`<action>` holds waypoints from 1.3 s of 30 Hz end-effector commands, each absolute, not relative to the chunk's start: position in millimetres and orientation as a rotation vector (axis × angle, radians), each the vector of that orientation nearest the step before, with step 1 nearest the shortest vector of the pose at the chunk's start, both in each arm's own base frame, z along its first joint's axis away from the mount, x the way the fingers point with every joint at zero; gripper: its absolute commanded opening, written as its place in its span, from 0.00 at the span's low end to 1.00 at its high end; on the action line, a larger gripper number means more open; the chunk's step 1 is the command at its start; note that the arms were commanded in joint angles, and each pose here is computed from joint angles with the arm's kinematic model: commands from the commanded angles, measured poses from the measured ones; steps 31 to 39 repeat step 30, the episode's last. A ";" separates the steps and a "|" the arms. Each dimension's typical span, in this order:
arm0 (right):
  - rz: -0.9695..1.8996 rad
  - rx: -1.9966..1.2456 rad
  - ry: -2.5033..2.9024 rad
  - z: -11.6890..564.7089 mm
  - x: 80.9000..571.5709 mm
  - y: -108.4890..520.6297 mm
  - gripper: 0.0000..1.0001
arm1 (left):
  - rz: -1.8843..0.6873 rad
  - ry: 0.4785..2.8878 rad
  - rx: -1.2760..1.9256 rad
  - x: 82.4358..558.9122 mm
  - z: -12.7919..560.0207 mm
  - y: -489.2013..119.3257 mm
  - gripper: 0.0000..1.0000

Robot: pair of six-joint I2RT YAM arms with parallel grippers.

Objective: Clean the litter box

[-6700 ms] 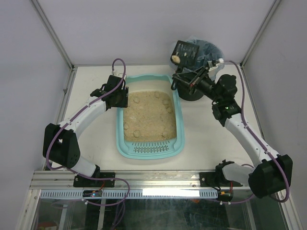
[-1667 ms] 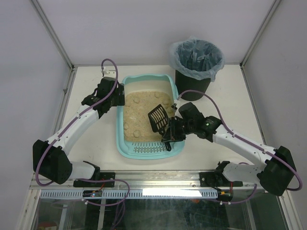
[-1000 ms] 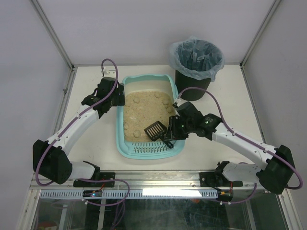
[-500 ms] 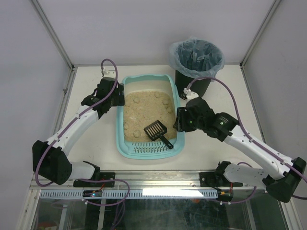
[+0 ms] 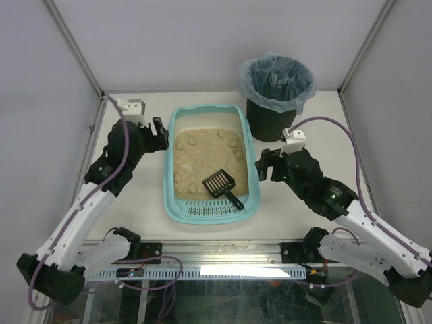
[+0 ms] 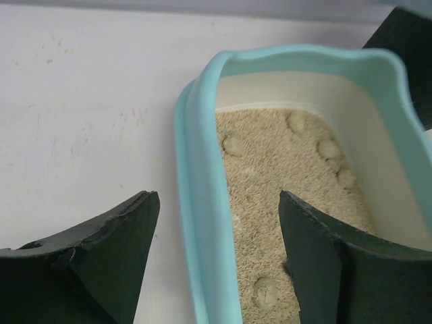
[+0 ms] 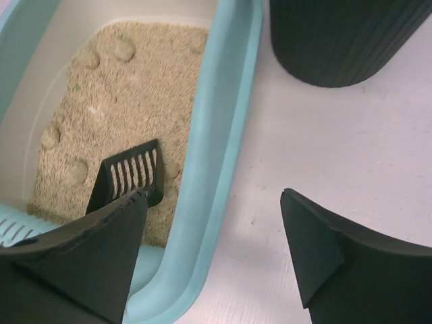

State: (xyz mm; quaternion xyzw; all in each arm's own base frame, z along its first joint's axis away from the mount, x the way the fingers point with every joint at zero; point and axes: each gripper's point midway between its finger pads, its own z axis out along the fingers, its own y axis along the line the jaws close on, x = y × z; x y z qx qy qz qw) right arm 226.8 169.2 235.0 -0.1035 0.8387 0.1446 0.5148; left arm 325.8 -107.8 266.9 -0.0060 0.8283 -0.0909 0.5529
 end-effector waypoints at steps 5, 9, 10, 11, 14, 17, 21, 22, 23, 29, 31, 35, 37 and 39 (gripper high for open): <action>0.353 0.013 1.772 273.4 213.7 110.6 0.86 | -0.447 1.736 -0.089 261.5 309.5 -100.4 0.76; 0.418 0.075 1.734 266.8 197.0 94.0 0.99 | -0.442 1.744 -0.124 241.5 293.8 -88.6 0.81; 0.444 0.069 1.726 264.6 193.3 94.2 1.00 | -0.435 1.749 -0.140 239.8 288.7 -85.9 0.83; 0.469 0.067 1.715 262.7 190.1 94.4 1.00 | -0.432 1.755 -0.152 238.9 284.6 -84.3 0.85; 0.507 0.112 1.708 256.0 184.9 90.1 1.00 | -0.427 1.760 -0.166 238.1 284.7 -82.5 0.88; 0.506 0.148 1.721 249.3 183.9 86.6 1.00 | -0.402 1.760 -0.187 240.6 284.3 -78.3 0.91; 0.472 0.155 1.747 245.7 186.0 85.0 1.00 | -0.393 1.757 -0.201 241.4 284.2 -76.2 0.99; 0.466 0.156 1.753 244.8 186.6 85.1 1.00 | -0.390 1.758 -0.203 241.7 283.6 -75.7 0.99; 0.462 0.152 1.760 243.5 186.8 85.5 1.00 | -0.386 1.759 -0.206 242.1 283.4 -75.1 0.99; 0.469 0.128 1.741 246.4 186.2 86.5 1.00 | -0.379 1.755 -0.215 242.8 283.8 -73.5 0.99; 0.473 0.124 1.735 247.7 185.9 86.6 1.00 | -0.375 1.753 -0.219 243.2 283.6 -72.8 0.99; 0.473 0.124 1.735 247.7 185.9 86.6 1.00 | -0.375 1.753 -0.219 243.2 283.6 -72.8 0.99; 0.473 0.124 1.735 247.7 185.9 86.6 1.00 | -0.375 1.753 -0.219 243.2 283.6 -72.8 0.99; 0.473 0.124 1.735 247.7 185.9 86.6 1.00 | -0.375 1.753 -0.219 243.2 283.6 -72.8 0.99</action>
